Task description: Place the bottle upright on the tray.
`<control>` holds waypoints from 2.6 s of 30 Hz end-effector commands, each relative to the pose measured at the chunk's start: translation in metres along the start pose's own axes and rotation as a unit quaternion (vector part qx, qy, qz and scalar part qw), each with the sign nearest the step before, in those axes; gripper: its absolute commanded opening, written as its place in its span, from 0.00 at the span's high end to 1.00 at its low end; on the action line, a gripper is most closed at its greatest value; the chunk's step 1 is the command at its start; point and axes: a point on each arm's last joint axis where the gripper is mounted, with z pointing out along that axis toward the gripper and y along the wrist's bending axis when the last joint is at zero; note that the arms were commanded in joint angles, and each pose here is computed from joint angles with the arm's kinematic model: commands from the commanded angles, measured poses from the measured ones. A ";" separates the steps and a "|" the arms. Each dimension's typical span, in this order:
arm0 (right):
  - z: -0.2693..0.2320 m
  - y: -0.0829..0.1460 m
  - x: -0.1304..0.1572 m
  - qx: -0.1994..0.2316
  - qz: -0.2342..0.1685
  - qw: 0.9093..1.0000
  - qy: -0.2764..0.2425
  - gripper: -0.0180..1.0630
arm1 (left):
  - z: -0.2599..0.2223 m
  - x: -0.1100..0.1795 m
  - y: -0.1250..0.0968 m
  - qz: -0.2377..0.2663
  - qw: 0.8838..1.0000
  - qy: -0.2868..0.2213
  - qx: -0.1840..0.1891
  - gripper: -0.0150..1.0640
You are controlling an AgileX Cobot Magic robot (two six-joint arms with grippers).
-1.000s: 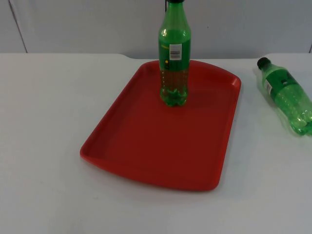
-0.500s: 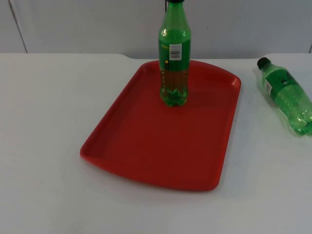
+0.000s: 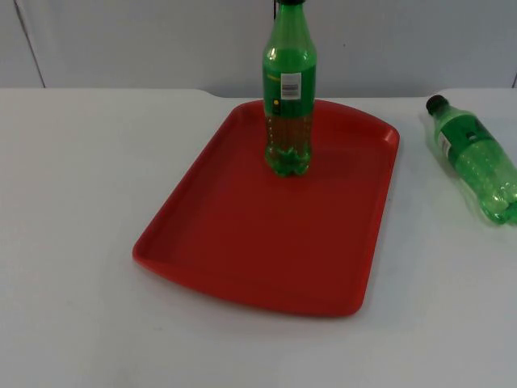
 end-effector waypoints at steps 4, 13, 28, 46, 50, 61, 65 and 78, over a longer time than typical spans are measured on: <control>0.006 0.001 -0.008 0.002 0.002 1.000 0.017 0.05 | 0.000 0.001 0.000 -0.004 1.000 -0.001 0.001 0.01; 0.051 0.006 -0.071 -0.014 0.011 0.999 0.051 0.05 | 0.000 0.001 0.000 -0.004 1.000 -0.001 0.001 0.01; 0.158 0.010 -0.155 -0.012 0.006 0.986 0.164 0.05 | 0.000 0.001 0.000 -0.004 1.000 -0.001 0.001 0.01; 0.270 0.015 -0.236 -0.014 -0.016 0.981 0.195 0.05 | 0.000 0.001 0.000 -0.004 1.000 -0.001 0.001 0.01; 0.297 0.016 -0.244 -0.016 -0.020 0.974 0.224 0.05 | 0.000 0.001 0.000 -0.004 1.000 -0.001 0.001 0.01; 0.374 0.020 -0.253 -0.019 -0.030 0.959 0.282 0.05 | 0.000 0.001 0.000 -0.004 1.000 -0.001 0.001 0.01; 0.397 0.023 -0.247 -0.034 -0.028 0.950 0.309 0.05 | 0.000 0.001 0.000 -0.004 1.000 -0.001 0.001 0.01; 0.471 0.027 -0.208 -0.041 -0.028 0.937 0.345 0.05 | 0.000 0.001 0.000 -0.004 1.000 -0.001 0.001 0.01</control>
